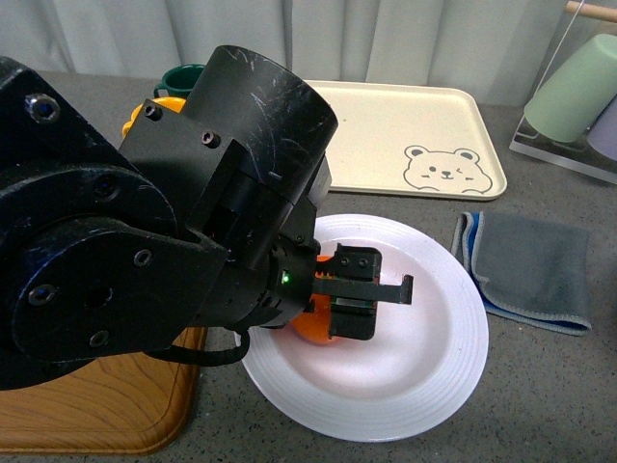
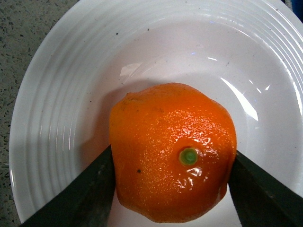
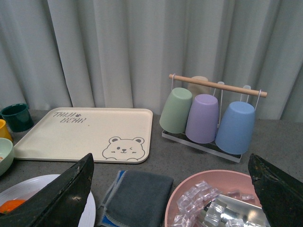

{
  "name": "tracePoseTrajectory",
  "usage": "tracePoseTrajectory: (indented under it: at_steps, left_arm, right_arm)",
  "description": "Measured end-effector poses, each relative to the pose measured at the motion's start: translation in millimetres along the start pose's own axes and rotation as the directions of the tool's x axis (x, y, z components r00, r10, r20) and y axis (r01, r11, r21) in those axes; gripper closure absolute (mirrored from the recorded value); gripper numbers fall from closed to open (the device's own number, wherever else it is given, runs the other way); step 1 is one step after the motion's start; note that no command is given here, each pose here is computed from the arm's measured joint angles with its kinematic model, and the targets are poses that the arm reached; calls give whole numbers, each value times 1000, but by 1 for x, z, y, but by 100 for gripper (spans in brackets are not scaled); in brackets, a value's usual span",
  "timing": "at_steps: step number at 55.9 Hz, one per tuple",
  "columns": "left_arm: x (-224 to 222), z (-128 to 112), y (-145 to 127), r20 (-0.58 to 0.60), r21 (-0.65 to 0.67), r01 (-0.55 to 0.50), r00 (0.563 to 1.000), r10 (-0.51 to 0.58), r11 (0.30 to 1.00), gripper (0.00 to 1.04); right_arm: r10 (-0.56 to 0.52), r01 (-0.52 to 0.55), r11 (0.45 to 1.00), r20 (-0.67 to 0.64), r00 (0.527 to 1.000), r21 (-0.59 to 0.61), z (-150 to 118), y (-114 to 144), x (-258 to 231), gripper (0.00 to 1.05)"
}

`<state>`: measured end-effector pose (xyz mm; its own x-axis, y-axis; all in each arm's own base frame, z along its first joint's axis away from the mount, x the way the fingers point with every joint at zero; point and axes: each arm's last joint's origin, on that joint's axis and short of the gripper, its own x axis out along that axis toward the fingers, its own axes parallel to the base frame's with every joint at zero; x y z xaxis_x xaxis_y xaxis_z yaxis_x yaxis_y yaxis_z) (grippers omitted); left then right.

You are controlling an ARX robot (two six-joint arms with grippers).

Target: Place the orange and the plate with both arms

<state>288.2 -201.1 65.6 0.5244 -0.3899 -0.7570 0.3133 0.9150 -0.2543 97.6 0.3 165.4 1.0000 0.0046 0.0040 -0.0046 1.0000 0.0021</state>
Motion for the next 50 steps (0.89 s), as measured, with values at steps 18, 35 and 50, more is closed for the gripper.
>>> tracePoseTrajectory:
  at_steps: [18,35,50]
  left_arm:
    - [-11,2,-7,17,12,44,999,-44,999,7]
    - [-41,12,1,439,27,-191,884,160,981,19]
    - [-102,-12,52,746,-99,-382,583,323,919,61]
  right_arm:
    - [0,0,1000,0,1000,0,0,0,0,9]
    - [0,0,1000,0,1000,0,0,0,0,9]
    - [-1,1,1000,0,1000,0,0,0,0,9]
